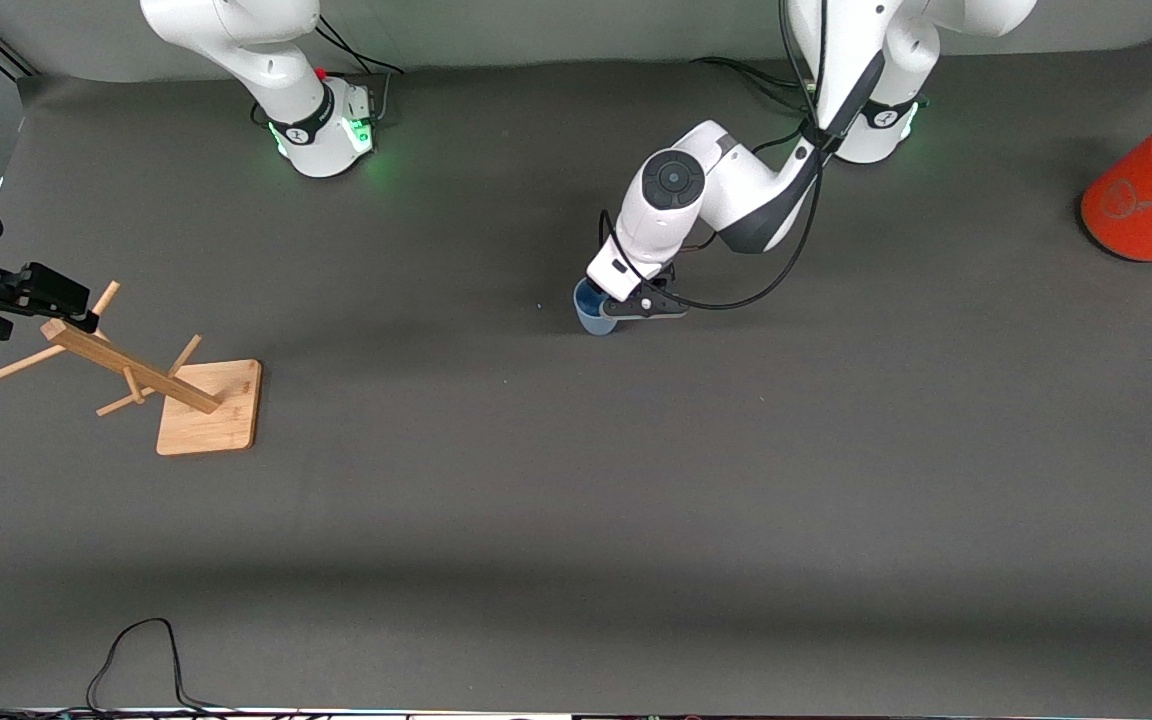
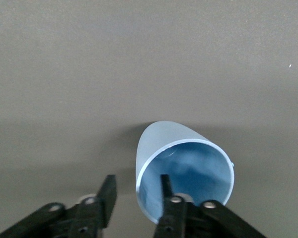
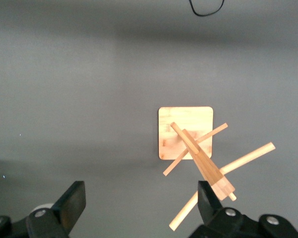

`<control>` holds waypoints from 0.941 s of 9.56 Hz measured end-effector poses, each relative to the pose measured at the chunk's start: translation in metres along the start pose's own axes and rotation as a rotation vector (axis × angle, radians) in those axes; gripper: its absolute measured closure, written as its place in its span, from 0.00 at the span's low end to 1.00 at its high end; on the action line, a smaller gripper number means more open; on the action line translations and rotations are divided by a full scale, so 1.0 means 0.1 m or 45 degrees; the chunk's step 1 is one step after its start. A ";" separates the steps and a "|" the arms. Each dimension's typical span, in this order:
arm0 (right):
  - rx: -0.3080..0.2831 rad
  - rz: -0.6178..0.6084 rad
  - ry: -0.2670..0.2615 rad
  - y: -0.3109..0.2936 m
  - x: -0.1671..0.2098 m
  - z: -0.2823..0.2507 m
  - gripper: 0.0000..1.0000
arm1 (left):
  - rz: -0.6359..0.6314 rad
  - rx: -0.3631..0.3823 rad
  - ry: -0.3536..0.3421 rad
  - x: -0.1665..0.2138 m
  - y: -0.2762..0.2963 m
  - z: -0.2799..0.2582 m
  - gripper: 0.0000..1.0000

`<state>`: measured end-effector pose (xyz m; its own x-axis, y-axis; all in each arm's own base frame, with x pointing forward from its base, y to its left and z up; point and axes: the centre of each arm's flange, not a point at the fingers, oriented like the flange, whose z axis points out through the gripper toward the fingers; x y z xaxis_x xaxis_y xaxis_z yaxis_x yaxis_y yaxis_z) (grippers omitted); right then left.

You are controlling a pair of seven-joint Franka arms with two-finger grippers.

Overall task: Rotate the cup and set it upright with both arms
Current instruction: 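Rotate the cup upright with the left gripper and set it down, then open the left gripper and lift it away from the cup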

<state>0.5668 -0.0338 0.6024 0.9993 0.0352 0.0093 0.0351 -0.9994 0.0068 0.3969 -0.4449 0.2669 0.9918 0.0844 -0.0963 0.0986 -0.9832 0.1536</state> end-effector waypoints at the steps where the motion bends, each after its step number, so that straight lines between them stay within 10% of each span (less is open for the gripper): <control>1: 0.001 0.035 -0.010 -0.01 -0.01 0.01 0.00 | -0.003 0.014 -0.011 0.02 0.01 -0.05 0.34; 3: 0.002 0.060 -0.010 -0.04 0.00 0.01 0.00 | -0.041 0.083 -0.061 0.27 0.01 -0.50 0.04; 9: 0.002 0.059 -0.012 -0.04 0.00 0.01 0.00 | 0.026 0.159 -0.127 1.40 -2.12 -3.06 0.00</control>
<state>0.5663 -0.0302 0.6010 0.9999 -0.0114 -0.0002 -0.0114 -0.9999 0.0053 0.5403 -0.1751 0.5221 0.9798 0.0539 -0.1925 0.0615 -0.9975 0.0337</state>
